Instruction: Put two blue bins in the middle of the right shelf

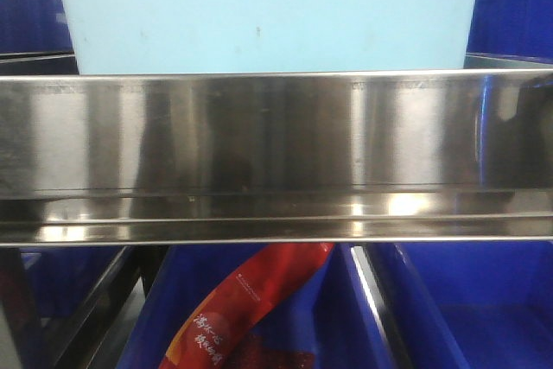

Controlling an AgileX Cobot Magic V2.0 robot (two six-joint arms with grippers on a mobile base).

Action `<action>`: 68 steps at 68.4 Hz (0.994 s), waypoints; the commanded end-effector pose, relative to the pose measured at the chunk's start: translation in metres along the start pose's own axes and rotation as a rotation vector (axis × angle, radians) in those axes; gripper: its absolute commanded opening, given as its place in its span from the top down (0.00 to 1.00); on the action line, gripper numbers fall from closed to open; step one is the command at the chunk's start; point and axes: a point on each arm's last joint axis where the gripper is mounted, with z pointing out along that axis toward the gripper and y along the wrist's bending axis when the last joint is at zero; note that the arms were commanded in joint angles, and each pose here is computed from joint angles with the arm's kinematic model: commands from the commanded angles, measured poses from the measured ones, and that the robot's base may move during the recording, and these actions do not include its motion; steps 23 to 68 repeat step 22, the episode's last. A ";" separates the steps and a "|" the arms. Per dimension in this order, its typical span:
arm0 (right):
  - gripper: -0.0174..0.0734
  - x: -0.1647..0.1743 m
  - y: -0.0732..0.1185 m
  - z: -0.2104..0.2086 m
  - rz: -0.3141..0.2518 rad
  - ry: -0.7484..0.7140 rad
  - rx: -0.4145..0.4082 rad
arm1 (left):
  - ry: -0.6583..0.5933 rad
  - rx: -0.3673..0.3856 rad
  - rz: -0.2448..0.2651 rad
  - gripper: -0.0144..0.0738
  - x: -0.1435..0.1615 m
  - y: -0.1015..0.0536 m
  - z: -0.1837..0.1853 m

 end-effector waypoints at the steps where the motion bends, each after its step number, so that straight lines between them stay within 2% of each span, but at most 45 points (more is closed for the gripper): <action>1: 0.99 0.000 0.000 0.000 -0.006 -0.011 0.005 | -0.021 -0.003 -0.004 0.96 -0.002 0.000 -0.001; 68: 0.99 0.000 0.000 0.000 -0.006 -0.011 0.005 | -0.021 -0.003 -0.004 0.96 -0.002 0.000 -0.001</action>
